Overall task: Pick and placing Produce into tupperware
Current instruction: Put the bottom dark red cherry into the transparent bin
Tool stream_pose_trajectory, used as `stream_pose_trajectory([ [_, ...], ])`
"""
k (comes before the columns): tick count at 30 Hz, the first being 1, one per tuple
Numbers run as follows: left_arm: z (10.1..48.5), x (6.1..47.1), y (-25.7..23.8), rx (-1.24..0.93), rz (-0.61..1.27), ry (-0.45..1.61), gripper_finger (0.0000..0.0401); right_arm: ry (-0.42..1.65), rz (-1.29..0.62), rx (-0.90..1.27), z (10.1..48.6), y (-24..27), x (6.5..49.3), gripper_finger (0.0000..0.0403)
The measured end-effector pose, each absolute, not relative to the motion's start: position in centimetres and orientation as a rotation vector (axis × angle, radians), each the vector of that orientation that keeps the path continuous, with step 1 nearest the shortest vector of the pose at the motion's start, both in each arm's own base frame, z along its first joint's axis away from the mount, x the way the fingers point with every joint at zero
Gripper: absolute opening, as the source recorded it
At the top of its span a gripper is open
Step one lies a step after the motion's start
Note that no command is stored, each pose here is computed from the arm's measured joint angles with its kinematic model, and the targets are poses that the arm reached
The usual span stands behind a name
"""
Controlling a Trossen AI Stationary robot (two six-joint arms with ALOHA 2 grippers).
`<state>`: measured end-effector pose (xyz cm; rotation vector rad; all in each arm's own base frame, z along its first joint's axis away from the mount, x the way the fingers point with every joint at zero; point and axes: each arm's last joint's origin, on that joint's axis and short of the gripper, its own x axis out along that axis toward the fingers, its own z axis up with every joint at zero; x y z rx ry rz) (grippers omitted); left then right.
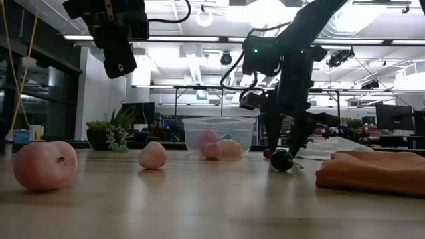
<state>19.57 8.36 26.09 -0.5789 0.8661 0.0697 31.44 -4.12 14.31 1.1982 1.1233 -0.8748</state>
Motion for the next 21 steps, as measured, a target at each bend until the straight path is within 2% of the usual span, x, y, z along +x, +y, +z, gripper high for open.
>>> stream_pose_trajectory([
  [21,26.08,19.58,8.37,-0.574,0.071,0.866,0.0001,1.122,-0.892,1.205,14.29,-4.52,31.31,0.0164],
])
